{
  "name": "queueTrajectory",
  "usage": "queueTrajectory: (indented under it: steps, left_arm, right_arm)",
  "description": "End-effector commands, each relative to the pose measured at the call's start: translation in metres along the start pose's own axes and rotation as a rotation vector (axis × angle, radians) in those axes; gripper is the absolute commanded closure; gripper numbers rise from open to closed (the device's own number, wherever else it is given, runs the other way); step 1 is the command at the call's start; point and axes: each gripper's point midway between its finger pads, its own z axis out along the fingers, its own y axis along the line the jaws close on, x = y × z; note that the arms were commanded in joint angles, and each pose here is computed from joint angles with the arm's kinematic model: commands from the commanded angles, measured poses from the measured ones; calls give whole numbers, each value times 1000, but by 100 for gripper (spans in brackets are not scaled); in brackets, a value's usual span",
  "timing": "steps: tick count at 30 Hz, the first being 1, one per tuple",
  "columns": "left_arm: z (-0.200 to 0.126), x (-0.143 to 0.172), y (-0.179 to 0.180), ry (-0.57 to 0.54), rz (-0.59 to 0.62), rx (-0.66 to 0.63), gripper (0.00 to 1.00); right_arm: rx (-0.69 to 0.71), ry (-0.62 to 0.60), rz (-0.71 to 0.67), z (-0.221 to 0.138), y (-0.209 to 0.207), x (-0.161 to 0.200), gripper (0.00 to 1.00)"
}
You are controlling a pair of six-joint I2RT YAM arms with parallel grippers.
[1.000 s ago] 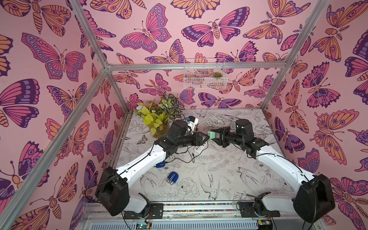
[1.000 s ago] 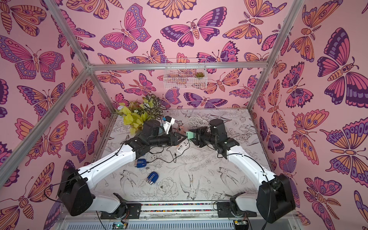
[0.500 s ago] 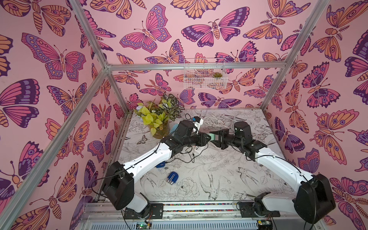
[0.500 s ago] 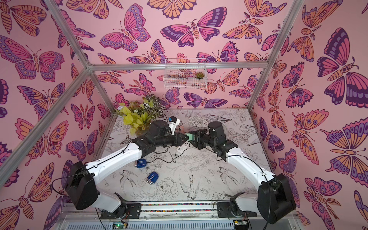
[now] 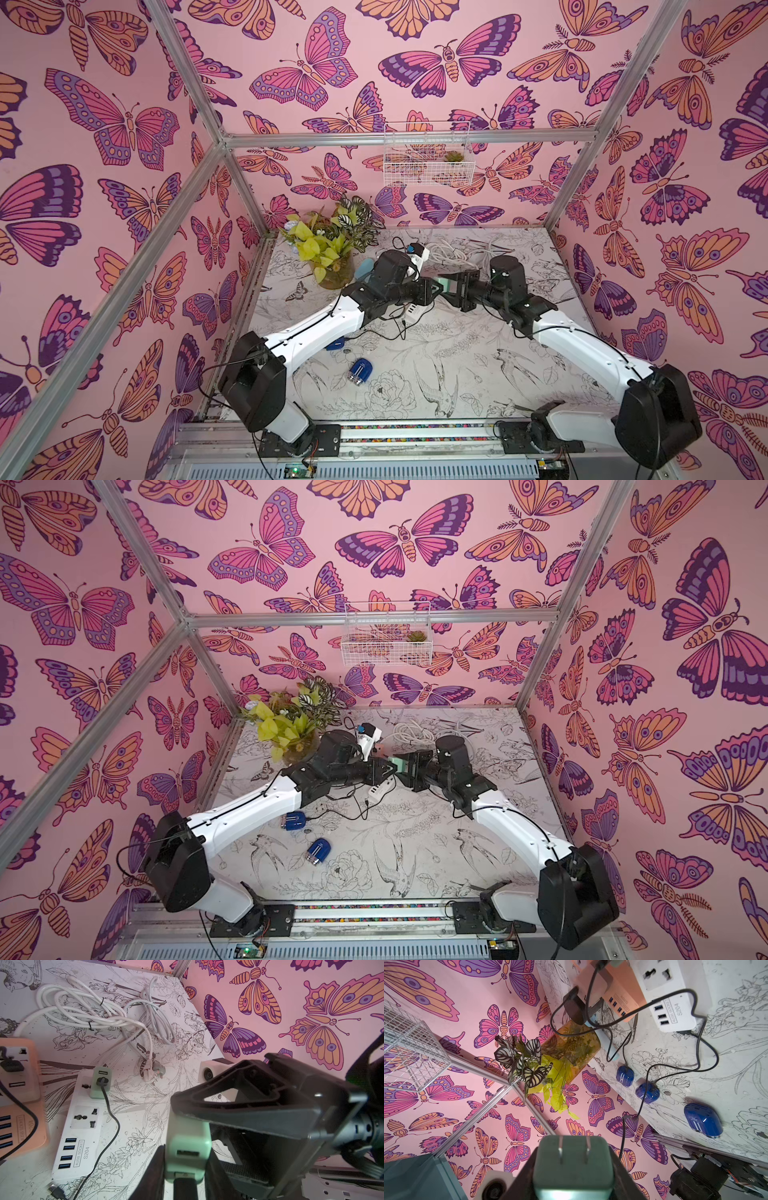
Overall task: Charge the electric shaver
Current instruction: Insert the plug into the socket.
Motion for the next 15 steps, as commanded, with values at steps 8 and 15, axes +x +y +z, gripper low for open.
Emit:
queueTrajectory:
  steps: [8, 15]
  left_arm:
    - [0, -17, -2, -54, -14, -11, 100]
    - [-16, -17, 8, -40, -17, -58, 100]
  right_arm:
    - [-40, 71, -13, 3, 6, 16, 90]
    - [21, 24, -93, -4, -2, 3, 37]
